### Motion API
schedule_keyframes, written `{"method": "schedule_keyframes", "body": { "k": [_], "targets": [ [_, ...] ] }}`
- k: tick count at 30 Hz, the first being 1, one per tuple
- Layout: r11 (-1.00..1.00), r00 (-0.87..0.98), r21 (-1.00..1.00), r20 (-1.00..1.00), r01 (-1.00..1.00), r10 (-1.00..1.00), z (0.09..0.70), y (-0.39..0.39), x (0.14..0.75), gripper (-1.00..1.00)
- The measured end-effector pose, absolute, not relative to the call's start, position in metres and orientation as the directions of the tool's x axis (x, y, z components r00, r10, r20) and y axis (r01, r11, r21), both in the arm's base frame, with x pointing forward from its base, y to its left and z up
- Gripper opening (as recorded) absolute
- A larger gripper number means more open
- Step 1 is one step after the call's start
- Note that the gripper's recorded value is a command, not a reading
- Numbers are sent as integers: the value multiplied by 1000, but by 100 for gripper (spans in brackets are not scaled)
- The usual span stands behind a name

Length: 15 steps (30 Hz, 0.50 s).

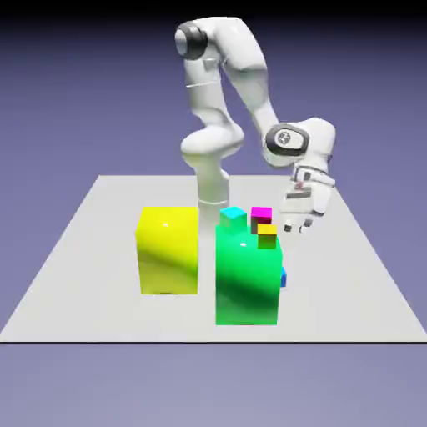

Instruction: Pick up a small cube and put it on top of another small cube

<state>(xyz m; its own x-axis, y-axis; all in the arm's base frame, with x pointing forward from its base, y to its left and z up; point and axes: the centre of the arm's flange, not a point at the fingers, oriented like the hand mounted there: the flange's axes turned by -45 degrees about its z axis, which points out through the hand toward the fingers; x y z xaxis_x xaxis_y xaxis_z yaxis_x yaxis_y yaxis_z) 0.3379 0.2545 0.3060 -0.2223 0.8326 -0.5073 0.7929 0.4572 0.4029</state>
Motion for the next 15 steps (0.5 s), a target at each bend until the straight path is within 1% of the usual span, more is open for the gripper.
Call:
{"method": "schedule_keyframes", "body": {
  "k": [5,9,10,15],
  "targets": [
    [728,-347,308,-722,613,598,286,283,322,0],
    [884,-362,206,-855,420,371,276,309,309,0],
    [905,-351,185,-877,384,328,270,311,305,0],
    [942,-289,157,-925,296,245,213,272,282,0]
  ]
}}
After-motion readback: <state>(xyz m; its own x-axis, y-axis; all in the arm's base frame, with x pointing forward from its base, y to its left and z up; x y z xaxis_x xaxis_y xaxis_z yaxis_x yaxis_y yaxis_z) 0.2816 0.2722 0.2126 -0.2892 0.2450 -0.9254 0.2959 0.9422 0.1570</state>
